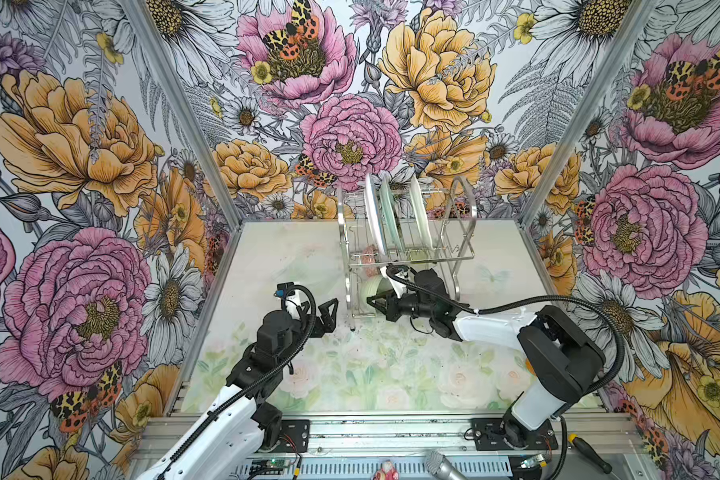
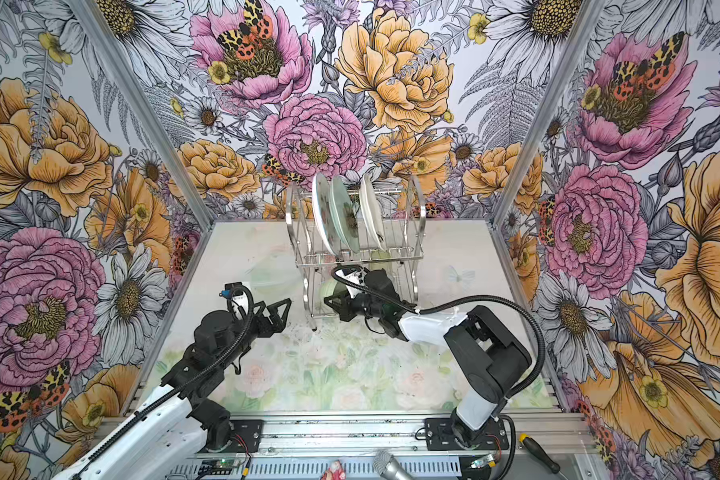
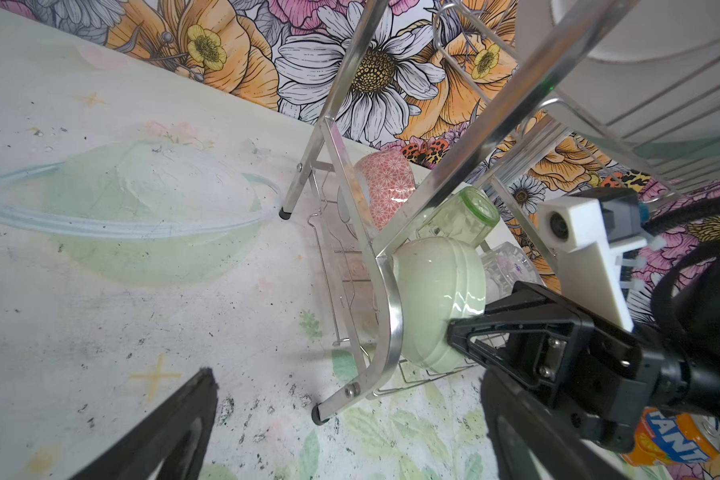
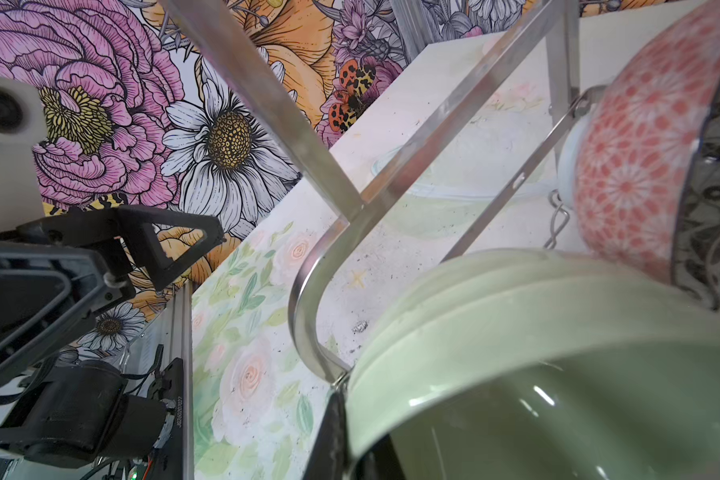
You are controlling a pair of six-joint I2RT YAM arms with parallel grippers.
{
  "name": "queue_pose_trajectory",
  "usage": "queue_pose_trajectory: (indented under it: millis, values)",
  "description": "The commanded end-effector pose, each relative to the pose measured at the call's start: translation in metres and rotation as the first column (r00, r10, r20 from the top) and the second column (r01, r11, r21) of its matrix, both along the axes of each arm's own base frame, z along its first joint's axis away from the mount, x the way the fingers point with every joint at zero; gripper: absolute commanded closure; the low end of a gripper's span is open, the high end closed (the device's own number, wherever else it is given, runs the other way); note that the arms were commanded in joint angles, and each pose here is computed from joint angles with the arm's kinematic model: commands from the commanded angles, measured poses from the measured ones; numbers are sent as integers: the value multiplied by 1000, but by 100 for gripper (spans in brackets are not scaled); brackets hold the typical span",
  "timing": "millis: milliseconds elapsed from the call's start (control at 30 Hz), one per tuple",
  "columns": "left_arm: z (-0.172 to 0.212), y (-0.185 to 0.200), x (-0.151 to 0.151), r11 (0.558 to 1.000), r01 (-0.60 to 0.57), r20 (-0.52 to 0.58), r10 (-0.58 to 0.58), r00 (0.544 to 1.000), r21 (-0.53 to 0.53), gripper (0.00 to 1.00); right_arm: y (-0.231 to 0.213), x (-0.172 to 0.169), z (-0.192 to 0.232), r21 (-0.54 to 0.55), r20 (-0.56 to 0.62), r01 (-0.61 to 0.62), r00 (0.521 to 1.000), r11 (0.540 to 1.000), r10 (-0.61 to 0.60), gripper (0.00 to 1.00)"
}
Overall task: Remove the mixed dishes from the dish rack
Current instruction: 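Close the right gripper on the pale green bowl's rim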
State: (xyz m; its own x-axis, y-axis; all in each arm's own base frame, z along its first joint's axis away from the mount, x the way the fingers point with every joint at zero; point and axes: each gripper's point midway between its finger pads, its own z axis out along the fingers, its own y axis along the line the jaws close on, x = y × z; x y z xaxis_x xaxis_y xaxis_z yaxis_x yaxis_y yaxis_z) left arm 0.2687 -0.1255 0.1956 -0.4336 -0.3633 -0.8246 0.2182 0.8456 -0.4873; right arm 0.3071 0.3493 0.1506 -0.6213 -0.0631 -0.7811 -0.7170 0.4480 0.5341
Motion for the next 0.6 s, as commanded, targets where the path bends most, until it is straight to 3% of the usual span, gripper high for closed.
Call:
queue_pose_trajectory:
  millis: [0, 567]
  values:
    - [0, 5, 3, 1000, -24, 9, 24, 1000, -7, 1, 7, 10, 25, 56, 66, -6, 998, 998, 3, 100]
    - [-2, 9, 4, 999, -37, 5, 37, 999, -10, 1, -3, -4, 35, 78, 78, -1, 997, 997, -6, 100]
